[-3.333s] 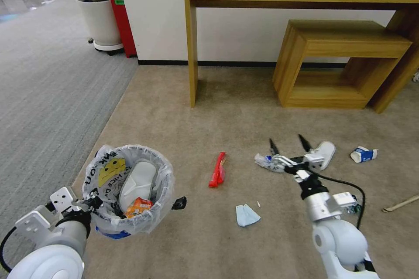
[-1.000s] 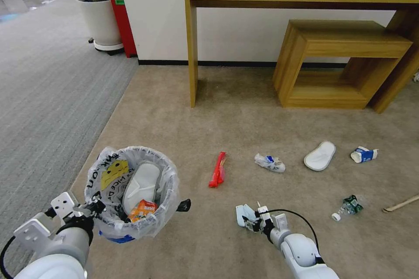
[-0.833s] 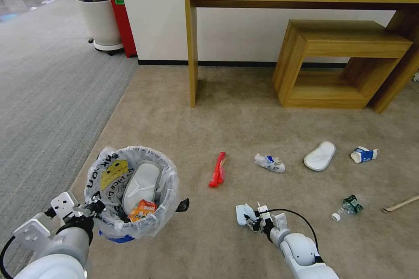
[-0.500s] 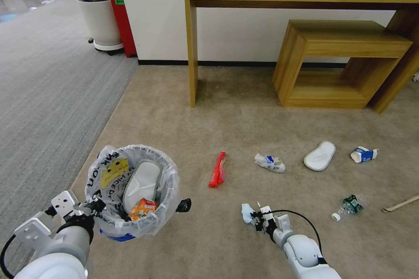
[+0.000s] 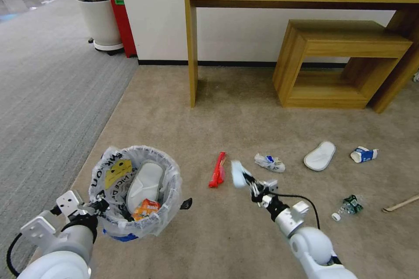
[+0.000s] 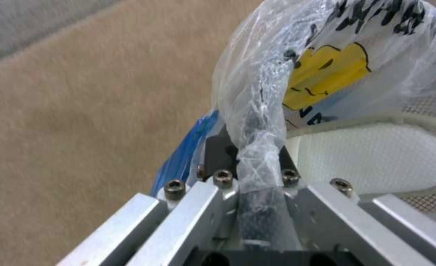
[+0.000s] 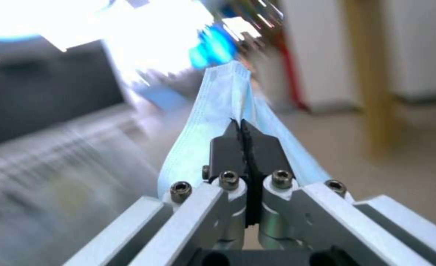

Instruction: Pick up the trash bin and place the garbage on the floor into it.

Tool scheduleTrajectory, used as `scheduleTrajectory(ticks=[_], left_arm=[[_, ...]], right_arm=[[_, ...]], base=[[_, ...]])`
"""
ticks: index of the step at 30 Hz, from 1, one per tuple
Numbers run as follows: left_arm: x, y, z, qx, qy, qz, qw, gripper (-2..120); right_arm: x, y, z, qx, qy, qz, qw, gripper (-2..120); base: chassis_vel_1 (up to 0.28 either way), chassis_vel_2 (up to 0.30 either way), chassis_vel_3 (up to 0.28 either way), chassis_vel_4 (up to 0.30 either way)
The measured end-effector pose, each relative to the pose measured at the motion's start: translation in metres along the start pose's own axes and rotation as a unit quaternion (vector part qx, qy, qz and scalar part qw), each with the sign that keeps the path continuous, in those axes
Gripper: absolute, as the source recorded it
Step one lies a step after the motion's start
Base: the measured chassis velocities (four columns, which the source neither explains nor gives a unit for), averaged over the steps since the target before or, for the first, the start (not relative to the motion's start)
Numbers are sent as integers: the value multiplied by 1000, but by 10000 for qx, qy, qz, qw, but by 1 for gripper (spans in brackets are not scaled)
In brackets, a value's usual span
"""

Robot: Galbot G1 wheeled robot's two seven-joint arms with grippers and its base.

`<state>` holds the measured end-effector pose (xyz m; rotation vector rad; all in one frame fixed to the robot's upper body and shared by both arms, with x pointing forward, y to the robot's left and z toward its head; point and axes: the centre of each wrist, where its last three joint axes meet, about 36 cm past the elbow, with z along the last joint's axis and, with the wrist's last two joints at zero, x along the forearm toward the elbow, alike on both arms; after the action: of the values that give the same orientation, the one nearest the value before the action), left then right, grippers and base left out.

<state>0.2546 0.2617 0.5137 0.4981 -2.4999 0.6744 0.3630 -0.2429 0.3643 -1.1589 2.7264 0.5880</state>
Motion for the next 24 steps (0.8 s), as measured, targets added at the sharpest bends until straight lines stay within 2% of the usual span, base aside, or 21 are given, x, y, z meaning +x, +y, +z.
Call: scheduleTrajectory(ticks=[3,5,7,10,11,16,22,24], left_arm=[[-4,-4,9,27,186,99,9998,0],[-4,-5,11,33,230,132,9996,0],[-5,-12,19,48,386,268,9989,0],[-5,-16,23,53,466,341,9983,0],[-4,-20,26,51,531,417,9977,0],[-1,-25,27,59,591,593,9965,0],[2,-26,24,72,562,675,9961,0],[3,-26,22,81,551,701,9960,0]], right_arm=[[-30,26,-24,-457,-696,-909,9924,0],[-35,30,-27,-505,-762,-1053,9902,0],[-49,42,-27,-608,-849,-1491,9833,0],[-54,46,-21,-609,-773,-1645,9815,0],[-58,45,-7,-499,-494,-1707,9828,0],[-61,39,18,-219,6,-1723,9848,0],[-62,36,21,-133,175,-1734,9846,0],[-60,34,20,-93,267,-1731,9845,4]], base=[[0,0,0,0],[0,0,0,0],[0,0,0,0],[0,0,0,0],[0,0,0,0],[0,0,0,0],[0,0,0,0],[0,0,0,0]])
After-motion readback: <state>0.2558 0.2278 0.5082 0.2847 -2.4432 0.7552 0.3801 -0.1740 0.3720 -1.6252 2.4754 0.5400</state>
